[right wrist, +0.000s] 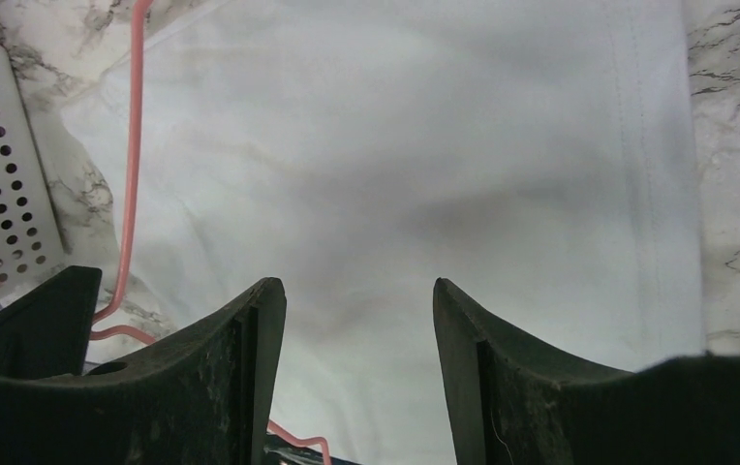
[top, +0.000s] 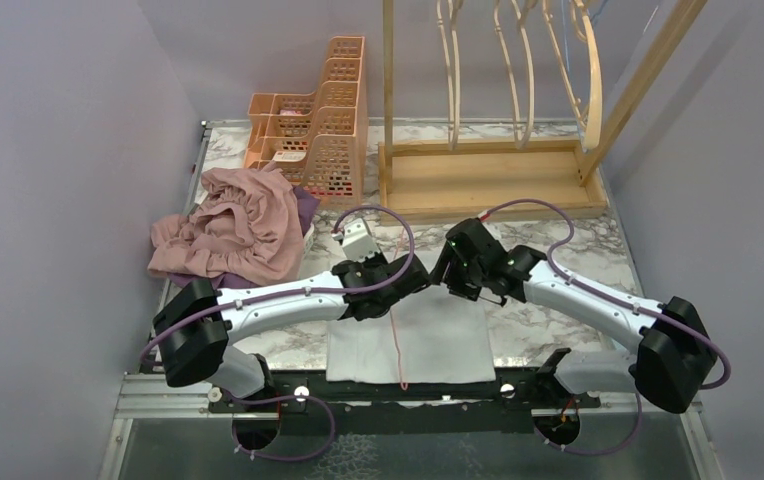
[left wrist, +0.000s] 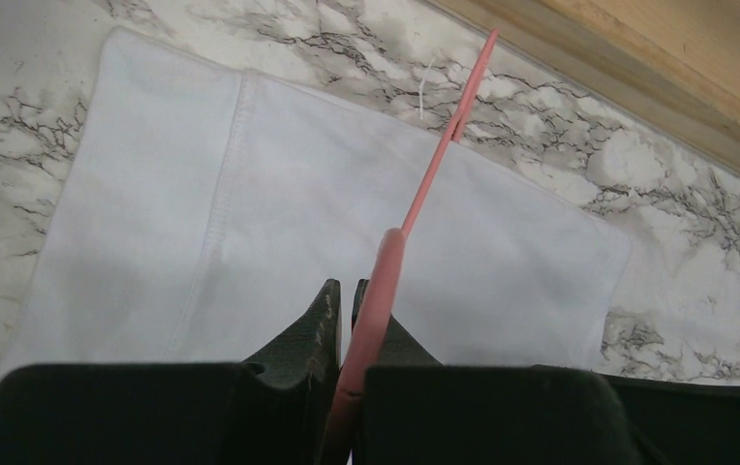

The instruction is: Place the skirt on the hanger

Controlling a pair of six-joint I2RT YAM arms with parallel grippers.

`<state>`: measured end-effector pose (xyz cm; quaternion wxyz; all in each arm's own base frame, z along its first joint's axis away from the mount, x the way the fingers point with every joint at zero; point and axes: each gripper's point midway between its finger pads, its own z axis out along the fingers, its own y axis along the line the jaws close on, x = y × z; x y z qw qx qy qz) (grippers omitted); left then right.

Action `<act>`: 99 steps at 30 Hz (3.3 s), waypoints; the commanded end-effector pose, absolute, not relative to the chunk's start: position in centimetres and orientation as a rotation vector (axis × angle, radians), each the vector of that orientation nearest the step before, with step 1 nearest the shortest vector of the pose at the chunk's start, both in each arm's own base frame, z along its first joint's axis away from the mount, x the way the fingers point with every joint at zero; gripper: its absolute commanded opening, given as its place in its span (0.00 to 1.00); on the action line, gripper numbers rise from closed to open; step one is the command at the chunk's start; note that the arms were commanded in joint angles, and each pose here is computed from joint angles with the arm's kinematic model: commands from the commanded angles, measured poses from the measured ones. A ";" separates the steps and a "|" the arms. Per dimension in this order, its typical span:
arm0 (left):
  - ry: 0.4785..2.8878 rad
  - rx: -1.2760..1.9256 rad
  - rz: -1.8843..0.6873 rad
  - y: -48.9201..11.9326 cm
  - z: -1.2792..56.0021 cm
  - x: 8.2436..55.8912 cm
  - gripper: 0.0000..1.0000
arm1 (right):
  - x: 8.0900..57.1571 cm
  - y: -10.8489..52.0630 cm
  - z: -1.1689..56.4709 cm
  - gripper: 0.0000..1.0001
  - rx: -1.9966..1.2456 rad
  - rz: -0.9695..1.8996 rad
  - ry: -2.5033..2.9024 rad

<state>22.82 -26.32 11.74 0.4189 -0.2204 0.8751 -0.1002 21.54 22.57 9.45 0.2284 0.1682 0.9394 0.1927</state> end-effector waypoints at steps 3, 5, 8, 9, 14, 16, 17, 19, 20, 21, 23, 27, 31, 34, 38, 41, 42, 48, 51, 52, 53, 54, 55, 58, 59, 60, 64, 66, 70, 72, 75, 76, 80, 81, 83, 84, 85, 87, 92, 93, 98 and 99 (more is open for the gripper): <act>2.240 -0.520 -0.103 -24.3 10.7 21.8 0.00 | 21.0 21.0 7.4 0.61 0.441 0.408 2.626; 2.233 -0.525 -0.099 -24.2 11.1 21.8 0.00 | 20.7 20.8 6.9 0.60 0.446 0.378 2.648; 2.219 -0.530 -0.110 -24.1 11.8 21.8 0.00 | 20.9 20.9 7.2 0.60 0.442 0.388 2.643; 2.211 -0.533 -0.118 -24.2 12.1 21.8 0.00 | 20.9 21.0 7.5 0.60 0.438 0.399 2.637; 2.173 -0.518 -0.174 -24.6 14.7 22.3 0.00 | 21.4 21.7 9.3 0.60 0.400 0.459 2.600; 2.148 -0.502 -0.198 -24.8 16.3 22.7 0.00 | 21.6 22.0 10.0 0.60 0.377 0.481 2.592; 2.137 -0.490 -0.203 -24.8 17.0 22.8 0.00 | 21.6 22.1 10.4 0.60 0.364 0.489 2.590; 2.115 -0.478 -0.226 -24.8 18.5 23.0 0.00 | 21.6 22.5 11.1 0.60 0.326 0.516 2.587; 2.106 -0.471 -0.239 -24.8 19.2 23.0 0.00 | 21.6 22.6 11.5 0.60 0.310 0.529 2.584; 2.098 -0.459 -0.251 -24.8 20.0 23.1 0.00 | 21.6 22.8 11.9 0.60 0.289 0.543 2.580; 2.086 -0.423 -0.264 -24.9 21.4 23.2 0.00 | 21.5 23.0 12.7 0.60 0.251 0.570 2.571; 2.052 -0.314 -0.296 -25.0 25.0 23.4 0.00 | 21.3 23.8 14.4 0.60 0.118 0.655 2.524; 2.028 -0.158 -0.309 -24.4 28.3 22.9 0.00 | 20.4 24.9 17.0 0.60 -0.159 0.792 2.405; 2.006 0.004 -0.319 -23.8 30.2 22.3 0.00 | 19.3 25.5 19.9 0.60 -0.388 0.898 2.234; 1.960 0.336 -0.341 -24.0 32.2 20.9 0.00 | 16.9 25.8 24.8 0.60 -0.689 1.016 1.914; 1.909 0.530 -0.399 -25.0 33.9 19.8 0.00 | 15.1 26.0 28.3 0.62 -0.821 1.081 1.708; 1.891 0.577 -0.415 -25.2 34.4 19.4 0.00 | 14.5 26.2 29.5 0.63 -0.868 1.102 1.647; 1.748 0.827 -0.540 -27.0 37.9 17.3 0.00 | 12.1 27.3 35.5 0.64 -1.102 1.166 1.408; 1.675 0.924 -0.624 -27.9 39.7 16.0 0.00 | 12.9 27.3 37.3 0.65 -1.113 1.112 1.367; 1.655 0.951 -0.651 -28.3 40.1 15.5 0.00 | 13.1 27.4 38.0 0.66 -1.115 1.094 1.346; 1.637 0.978 -0.679 -28.5 40.4 15.0 0.00 | 13.4 27.4 38.5 0.66 -1.114 1.076 1.328; 1.618 0.994 -0.707 -28.8 40.9 14.6 0.00 | 13.7 27.4 39.1 0.67 -1.105 1.056 1.312; 1.605 1.014 -0.730 -29.0 41.2 14.2 0.00 | 14.1 27.5 39.4 0.68 -1.100 1.041 1.299; 1.563 1.073 -0.802 -29.7 41.9 12.9 0.00 | 14.9 27.8 39.6 0.69 -1.113 0.999 1.278; 1.554 1.089 -0.817 -29.8 42.0 12.6 0.00 | 15.1 27.9 39.6 0.69 -1.122 0.990 1.277; 1.543 1.102 -0.837 -29.9 42.2 12.2 0.00 | 15.1 28.0 39.8 0.69 -1.133 0.985 1.271; 1.526 1.134 -0.868 -30.0 42.2 11.6 0.00 | 14.4 28.1 39.3 0.69 -1.213 0.985 1.244; 1.521 1.149 -0.884 -30.2 42.1 11.3 0.00 | 13.8 28.2 38.3 0.68 -1.282 1.003 1.249; 1.492 1.186 -0.917 -30.5 42.5 10.6 0.00 | 12.4 28.0 36.1 0.67 -1.421 1.052 1.308; 1.475 1.197 -0.921 -30.6 42.8 10.5 0.00 | 12.2 27.9 35.7 0.59 -1.445 1.058 1.333; 1.459 1.207 -0.920 -30.4 42.9 10.3 0.00 | 12.6 28.1 35.8 0.32 -1.413 1.048 1.342; 1.460 1.201 -0.914 -30.3 42.9 10.4 0.00 | 12.7 28.1 36.1 0.20 -1.402 1.048 1.327; 1.462 1.173 -0.899 -30.0 43.1 10.7 0.07 | 12.6 27.8 37.8 0.01 -1.328 1.031 1.235; 1.462 1.164 -0.897 -29.9 43.1 10.8 0.24 | 12.3 27.6 38.3 0.01 -1.317 1.030 1.194; 1.467 1.136 -0.883 -29.6 43.2 11.1 0.53 | 11.5 27.2 39.3 0.01 -1.298 1.033 1.119; 1.471 1.127 -0.878 -29.4 43.1 11.2 0.63 | 11.0 26.9 39.8 0.01 -1.293 1.034 1.090; 1.475 1.121 -0.873 -29.2 43.0 11.3 0.69 | 10.6 26.6 40.1 0.01 -1.296 1.037 1.069; 1.477 1.111 -0.865 -28.6 42.8 11.2 0.77 | 9.7 26.2 40.6 0.01 -1.314 1.045 1.039; 1.449 1.113 -0.912 -25.9 42.2 9.3 0.85 | 7.6 25.2 41.2 0.01 -1.352 1.098 1.012; 1.441 1.109 -0.933 -25.4 42.3 8.7 0.85 | 7.4 25.1 41.4 0.01 -1.351 1.100 1.006; 1.451 1.115 -1.071 -24.0 41.9 6.0 0.78 | 7.2 24.6 42.4 0.01 -1.342 1.080 1.000; 1.476 1.112 -1.081 -24.0 41.4 5.9 0.76 | 7.3 24.6 42.6 0.01 -1.339 1.075 0.998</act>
